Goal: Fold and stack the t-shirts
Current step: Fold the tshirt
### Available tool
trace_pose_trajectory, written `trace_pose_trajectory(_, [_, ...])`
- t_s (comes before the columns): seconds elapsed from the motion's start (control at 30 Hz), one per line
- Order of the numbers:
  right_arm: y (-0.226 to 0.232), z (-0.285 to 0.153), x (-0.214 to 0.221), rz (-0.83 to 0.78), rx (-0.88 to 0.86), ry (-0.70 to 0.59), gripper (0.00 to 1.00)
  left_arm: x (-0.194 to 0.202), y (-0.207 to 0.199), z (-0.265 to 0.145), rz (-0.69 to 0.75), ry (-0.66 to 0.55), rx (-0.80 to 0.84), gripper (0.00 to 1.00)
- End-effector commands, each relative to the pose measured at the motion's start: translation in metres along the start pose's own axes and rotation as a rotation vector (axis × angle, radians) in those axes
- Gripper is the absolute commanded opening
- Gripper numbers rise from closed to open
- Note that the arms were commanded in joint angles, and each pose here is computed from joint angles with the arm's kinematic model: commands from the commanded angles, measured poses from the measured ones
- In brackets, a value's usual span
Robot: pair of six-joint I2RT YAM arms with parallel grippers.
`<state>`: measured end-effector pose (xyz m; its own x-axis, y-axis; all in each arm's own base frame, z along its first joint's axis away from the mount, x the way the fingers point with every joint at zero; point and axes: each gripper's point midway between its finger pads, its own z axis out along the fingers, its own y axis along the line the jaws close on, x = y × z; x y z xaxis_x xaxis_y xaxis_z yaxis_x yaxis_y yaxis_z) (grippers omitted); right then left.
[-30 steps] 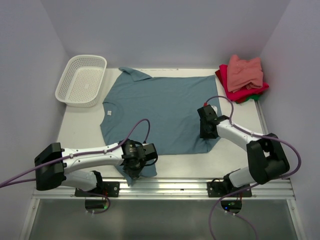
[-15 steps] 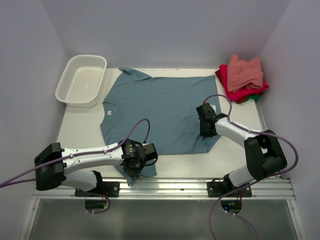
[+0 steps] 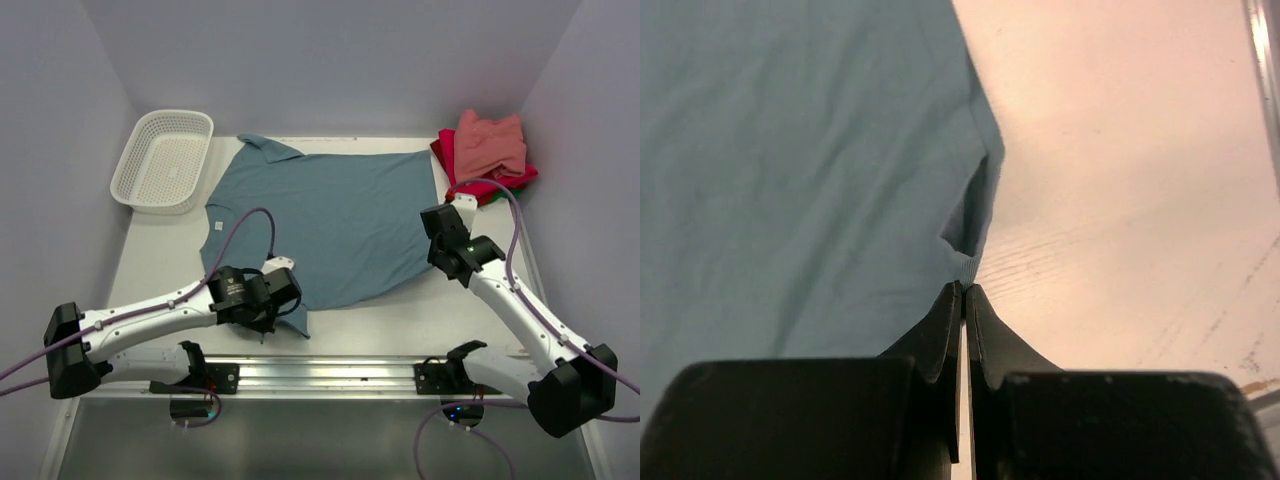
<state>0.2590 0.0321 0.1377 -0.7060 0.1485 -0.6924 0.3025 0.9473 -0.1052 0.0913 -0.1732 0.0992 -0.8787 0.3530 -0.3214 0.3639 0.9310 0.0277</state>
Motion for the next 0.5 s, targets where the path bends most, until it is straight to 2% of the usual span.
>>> trace_pose_trajectory(0.0, [-0.025, -0.007, -0.015, 0.037, 0.136, -0.049, 0.00, -0.034, 0.035, -0.014, -0.161, -0.146, -0.078, 0.00])
trace_pose_trajectory(0.2, [-0.021, 0.009, -0.026, 0.062, 0.190, -0.053, 0.00, -0.089, 0.086, -0.026, -0.351, -0.362, -0.182, 0.00])
trace_pose_trajectory(0.47, [-0.013, 0.036, -0.038, 0.097, 0.220, -0.049, 0.00, -0.158, 0.138, -0.010, -0.447, -0.456, -0.271, 0.00])
